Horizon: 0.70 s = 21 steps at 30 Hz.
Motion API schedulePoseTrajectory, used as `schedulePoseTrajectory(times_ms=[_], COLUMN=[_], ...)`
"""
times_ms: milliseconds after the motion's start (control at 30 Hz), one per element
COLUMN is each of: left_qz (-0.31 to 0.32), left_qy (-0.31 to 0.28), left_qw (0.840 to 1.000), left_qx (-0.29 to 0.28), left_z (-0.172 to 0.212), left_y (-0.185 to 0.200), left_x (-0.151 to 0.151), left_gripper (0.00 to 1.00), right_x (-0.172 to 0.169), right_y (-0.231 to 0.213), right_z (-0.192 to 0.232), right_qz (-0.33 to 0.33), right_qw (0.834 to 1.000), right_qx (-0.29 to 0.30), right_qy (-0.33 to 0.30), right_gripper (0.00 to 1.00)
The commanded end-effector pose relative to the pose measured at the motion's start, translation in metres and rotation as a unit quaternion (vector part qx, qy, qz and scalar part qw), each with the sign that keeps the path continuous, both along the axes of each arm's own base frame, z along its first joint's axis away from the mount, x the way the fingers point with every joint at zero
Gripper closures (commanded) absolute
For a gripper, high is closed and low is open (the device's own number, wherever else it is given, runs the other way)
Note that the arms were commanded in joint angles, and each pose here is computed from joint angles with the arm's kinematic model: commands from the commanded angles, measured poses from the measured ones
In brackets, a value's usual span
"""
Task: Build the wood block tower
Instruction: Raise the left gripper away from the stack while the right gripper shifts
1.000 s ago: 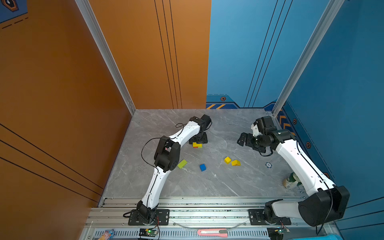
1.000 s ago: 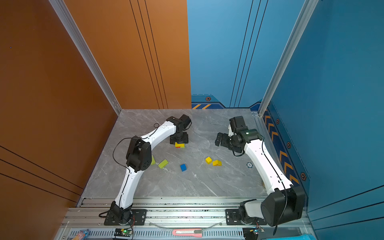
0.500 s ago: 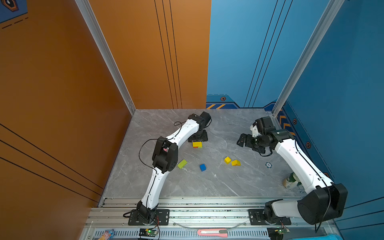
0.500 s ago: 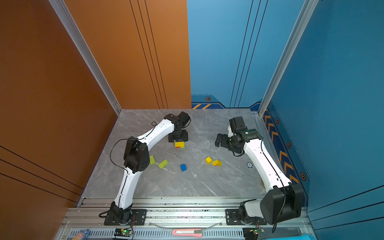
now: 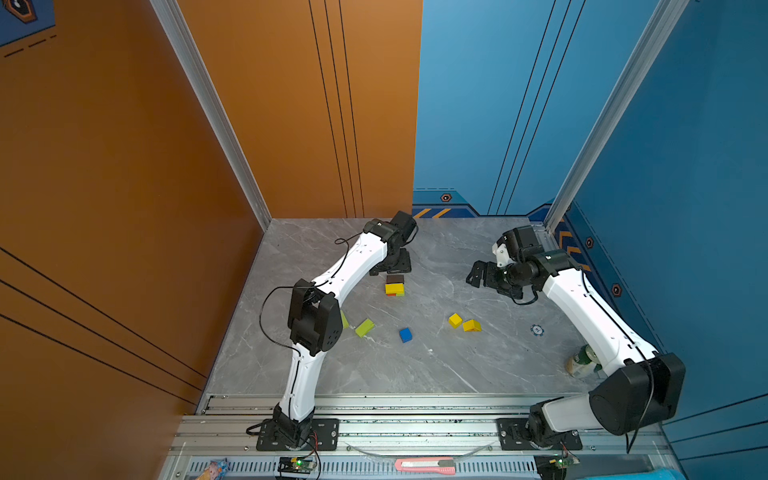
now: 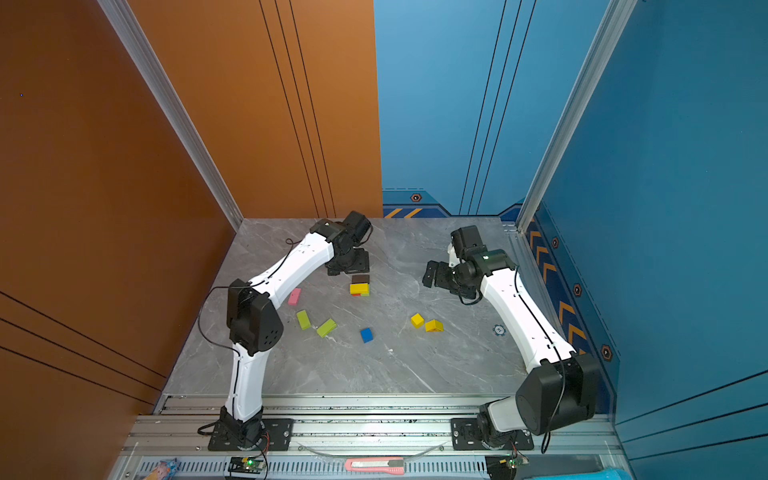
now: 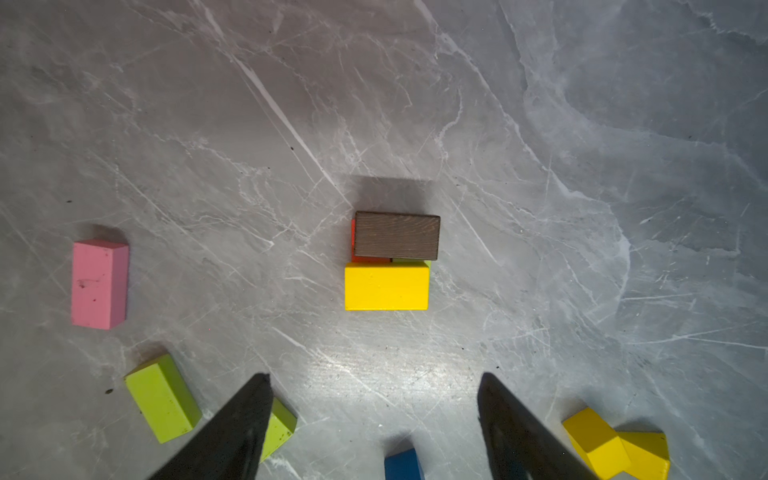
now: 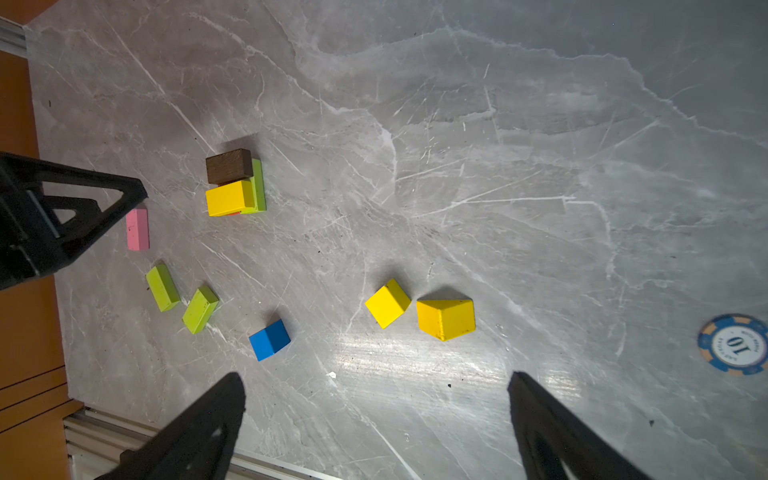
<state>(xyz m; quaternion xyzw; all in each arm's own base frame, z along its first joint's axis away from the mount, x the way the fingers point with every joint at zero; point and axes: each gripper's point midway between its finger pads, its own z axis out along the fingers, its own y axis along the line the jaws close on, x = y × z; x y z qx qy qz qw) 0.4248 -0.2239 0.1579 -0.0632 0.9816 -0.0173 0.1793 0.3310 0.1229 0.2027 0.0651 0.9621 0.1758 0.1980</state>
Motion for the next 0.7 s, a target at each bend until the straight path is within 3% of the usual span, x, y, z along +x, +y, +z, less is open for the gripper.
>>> schedulePoseTrajectory(times_ms=[0, 400, 667], left_qz=[-0.001, -0.009, 0.006], left_qy=[-0.017, -0.091, -0.114], left_qw=[1.000, 0.992, 0.992], left_qx=[0.020, 0.081, 0.060], left_z=[0.022, 0.072, 0.079], left_y=[0.022, 0.068, 0.092], left_x=[-0.008, -0.029, -0.046], left_gripper=[0.20, 0.15, 0.09], right_x=[0.006, 0.023, 0.035], right_y=[0.012, 0.054, 0.090], right_z=[0.008, 0.004, -0.002], right_qz=[0.010, 0.042, 0.070], right_qw=[1.000, 0.999, 0.997], right_qx=[0.002, -0.003, -0.007], right_qy=[-0.011, -0.015, -0.007], right_gripper=[0.00, 0.00, 0.00])
